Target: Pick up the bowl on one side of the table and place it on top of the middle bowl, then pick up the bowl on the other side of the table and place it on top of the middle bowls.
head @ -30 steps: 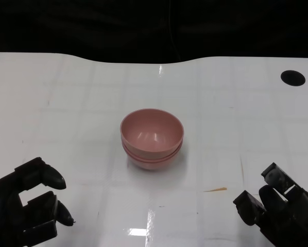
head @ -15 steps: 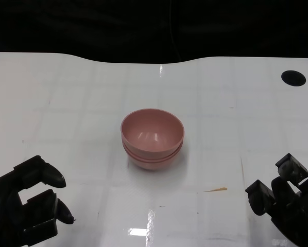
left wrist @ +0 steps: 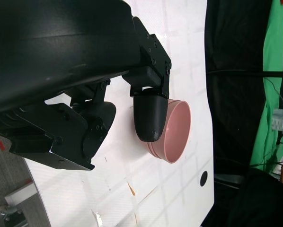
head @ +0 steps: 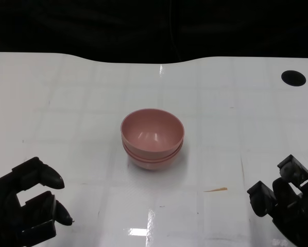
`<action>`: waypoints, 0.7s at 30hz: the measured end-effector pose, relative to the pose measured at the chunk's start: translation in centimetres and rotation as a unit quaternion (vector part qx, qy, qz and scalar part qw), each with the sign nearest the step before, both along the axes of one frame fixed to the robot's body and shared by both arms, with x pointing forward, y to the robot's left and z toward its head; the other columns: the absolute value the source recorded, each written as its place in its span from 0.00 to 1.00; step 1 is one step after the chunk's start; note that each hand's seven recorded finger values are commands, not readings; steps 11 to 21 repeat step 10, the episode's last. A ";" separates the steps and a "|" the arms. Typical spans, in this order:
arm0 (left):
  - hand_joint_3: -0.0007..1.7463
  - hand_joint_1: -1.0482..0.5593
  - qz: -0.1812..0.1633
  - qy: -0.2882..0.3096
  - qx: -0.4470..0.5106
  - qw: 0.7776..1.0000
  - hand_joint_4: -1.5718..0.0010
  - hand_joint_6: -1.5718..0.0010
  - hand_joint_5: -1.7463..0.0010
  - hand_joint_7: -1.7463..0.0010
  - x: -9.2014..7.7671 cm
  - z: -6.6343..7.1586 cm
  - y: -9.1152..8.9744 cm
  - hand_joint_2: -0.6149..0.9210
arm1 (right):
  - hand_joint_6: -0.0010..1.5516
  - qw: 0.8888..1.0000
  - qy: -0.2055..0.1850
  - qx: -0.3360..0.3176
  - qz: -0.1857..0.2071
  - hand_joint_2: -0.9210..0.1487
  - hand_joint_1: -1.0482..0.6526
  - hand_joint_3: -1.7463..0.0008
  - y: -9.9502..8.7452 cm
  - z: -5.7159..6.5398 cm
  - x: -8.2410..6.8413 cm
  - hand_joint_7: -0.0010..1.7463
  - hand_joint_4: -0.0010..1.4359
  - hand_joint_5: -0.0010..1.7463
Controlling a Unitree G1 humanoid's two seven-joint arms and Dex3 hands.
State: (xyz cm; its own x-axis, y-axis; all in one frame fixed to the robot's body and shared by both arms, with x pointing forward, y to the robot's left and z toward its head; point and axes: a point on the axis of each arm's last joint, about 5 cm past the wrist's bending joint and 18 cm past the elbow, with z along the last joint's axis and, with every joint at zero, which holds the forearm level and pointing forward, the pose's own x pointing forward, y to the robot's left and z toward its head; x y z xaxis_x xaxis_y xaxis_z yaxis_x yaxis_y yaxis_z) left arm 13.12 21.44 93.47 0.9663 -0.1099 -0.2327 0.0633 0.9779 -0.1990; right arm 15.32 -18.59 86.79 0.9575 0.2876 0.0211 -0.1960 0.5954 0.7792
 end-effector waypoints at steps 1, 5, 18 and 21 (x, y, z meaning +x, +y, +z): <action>0.71 0.88 0.000 0.000 0.000 1.000 0.55 0.65 0.00 0.00 0.0 0.0 0.0 1.00 | 0.46 1.000 -0.001 -0.001 -0.001 0.32 0.57 0.27 0.0 0.0 0.0 0.96 0.61 1.00; 0.73 0.89 0.001 0.001 0.000 1.000 0.54 0.65 0.00 0.00 -0.1 0.0 0.0 1.00 | 0.46 1.000 0.001 -0.009 -0.002 0.34 0.57 0.23 0.1 -0.1 0.0 0.97 0.61 1.00; 0.73 0.88 0.000 -0.004 -0.003 1.000 0.54 0.65 0.00 0.00 0.0 0.2 0.1 1.00 | 0.46 1.000 0.000 -0.006 0.000 0.32 0.55 0.27 0.1 -0.2 0.1 0.96 0.62 1.00; 0.73 0.88 0.000 -0.004 -0.003 1.000 0.54 0.65 0.00 0.00 0.0 0.2 0.1 1.00 | 0.46 1.000 0.000 -0.006 0.000 0.32 0.55 0.27 0.1 -0.2 0.1 0.96 0.62 1.00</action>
